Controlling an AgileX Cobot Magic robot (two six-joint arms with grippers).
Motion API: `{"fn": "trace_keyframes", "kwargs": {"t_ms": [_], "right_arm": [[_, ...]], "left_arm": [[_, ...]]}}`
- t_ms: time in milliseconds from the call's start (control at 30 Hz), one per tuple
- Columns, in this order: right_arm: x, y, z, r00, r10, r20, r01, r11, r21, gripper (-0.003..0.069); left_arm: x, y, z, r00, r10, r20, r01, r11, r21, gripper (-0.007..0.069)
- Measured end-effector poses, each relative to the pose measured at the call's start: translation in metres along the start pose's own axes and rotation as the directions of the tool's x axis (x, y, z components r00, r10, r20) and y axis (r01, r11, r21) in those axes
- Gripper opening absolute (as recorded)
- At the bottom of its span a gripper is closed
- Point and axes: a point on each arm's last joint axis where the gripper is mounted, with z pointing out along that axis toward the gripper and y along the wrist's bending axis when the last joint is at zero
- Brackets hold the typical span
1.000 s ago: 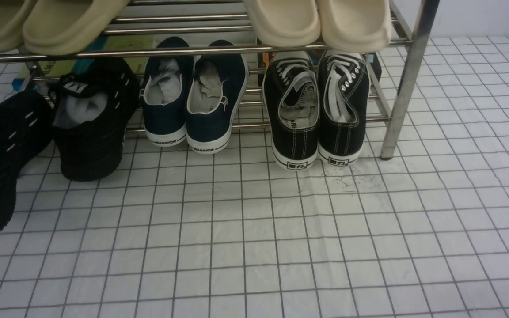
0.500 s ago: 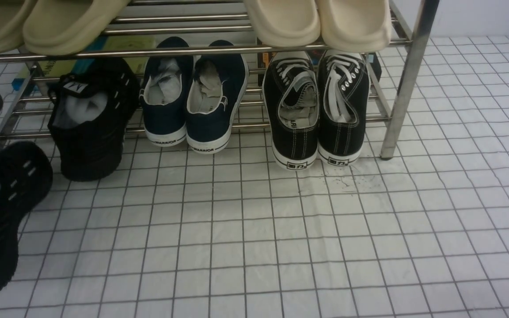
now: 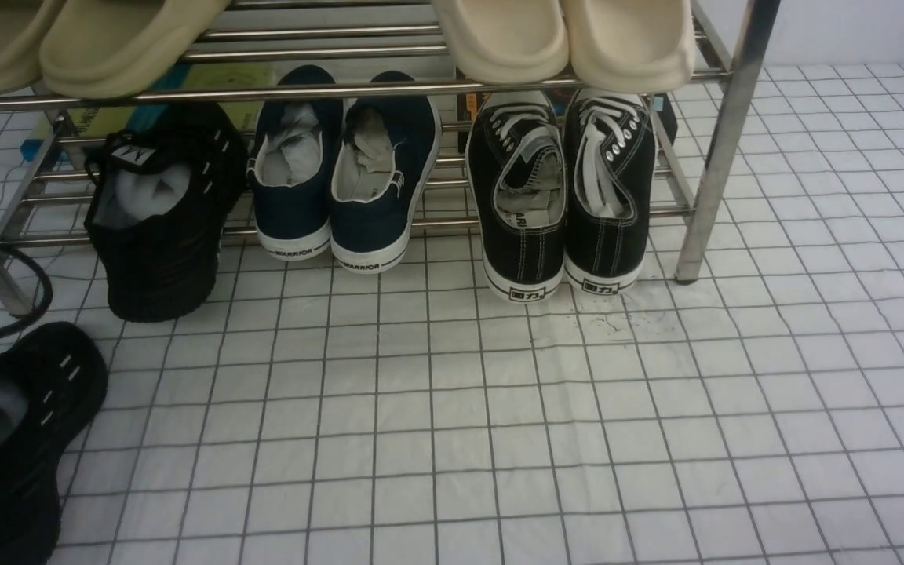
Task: Take the shoes off the shelf with your hand from the white checkered tablecloth.
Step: 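Set the held shoe down on the floor in front of the rack with the left gripper, then grasp the leftmost shoe on the bottom shelf of the shoe rack with the left gripper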
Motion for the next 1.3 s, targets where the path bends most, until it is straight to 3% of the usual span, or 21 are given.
{"fn": "trace_keyframes", "kwargs": {"t_ms": [133,367,500,667,700,767,900,1033,1067,1100,1167,1233,1267,1300], "right_arm": [[0.000,0.000,0.000,1.000,0.000,0.000,0.000,1.000,0.000,0.0239],[0.000,0.000,0.000,1.000,0.000,0.000,0.000,1.000,0.000,0.0239],[0.000,0.000,0.000,1.000,0.000,0.000,0.000,1.000,0.000,0.0239],[0.000,0.000,0.000,1.000,0.000,0.000,0.000,1.000,0.000,0.0239],[0.000,0.000,0.000,1.000,0.000,0.000,0.000,1.000,0.000,0.0239],[0.000,0.000,0.000,1.000,0.000,0.000,0.000,1.000,0.000,0.0239],[0.000,0.000,0.000,1.000,0.000,0.000,0.000,1.000,0.000,0.0239],[0.000,0.000,0.000,1.000,0.000,0.000,0.000,1.000,0.000,0.0239],[0.000,0.000,0.000,1.000,0.000,0.000,0.000,1.000,0.000,0.0239],[0.000,0.000,0.000,1.000,0.000,0.000,0.000,1.000,0.000,0.0239],[0.000,0.000,0.000,1.000,0.000,0.000,0.000,1.000,0.000,0.0239],[0.000,0.000,0.000,1.000,0.000,0.000,0.000,1.000,0.000,0.0239],[0.000,0.000,0.000,1.000,0.000,0.000,0.000,1.000,0.000,0.0239],[0.000,0.000,0.000,1.000,0.000,0.000,0.000,1.000,0.000,0.0239]], "left_arm": [[-0.001,0.000,0.000,0.999,0.040,0.013,-0.040,0.999,-0.002,0.0080],[-0.019,-0.001,-0.022,0.993,0.088,0.074,-0.082,0.993,-0.080,0.0345],[-0.035,-0.011,-0.048,0.990,0.058,0.129,-0.051,0.997,-0.062,0.0395],[-0.040,-0.057,-0.077,0.976,0.151,0.154,-0.162,0.984,0.067,0.0160],[-0.039,-0.060,-0.077,0.976,0.157,0.153,-0.169,0.983,0.071,0.0146],[-0.034,-0.090,-0.068,0.964,0.233,0.130,-0.249,0.961,0.122,0.0033],[-0.033,-0.119,-0.045,0.967,0.233,0.104,-0.247,0.956,0.158,0.0009],[-0.041,-0.144,-0.016,0.977,0.185,0.108,-0.202,0.962,0.185,0.0072],[-0.046,-0.150,-0.006,0.981,0.161,0.110,-0.179,0.965,0.190,0.0147],[-0.047,-0.150,-0.005,0.981,0.160,0.112,-0.179,0.965,0.191,0.0147],[-0.053,-0.154,0.005,0.982,0.139,0.126,-0.161,0.968,0.193,0.0279],[-0.055,-0.155,0.007,0.981,0.134,0.136,-0.160,0.968,0.195,0.0325],[-0.057,-0.156,0.009,0.980,0.129,0.153,-0.159,0.967,0.201,0.0403],[-0.057,-0.156,0.009,0.980,0.129,0.154,-0.159,0.967,0.201,0.0411]]}}
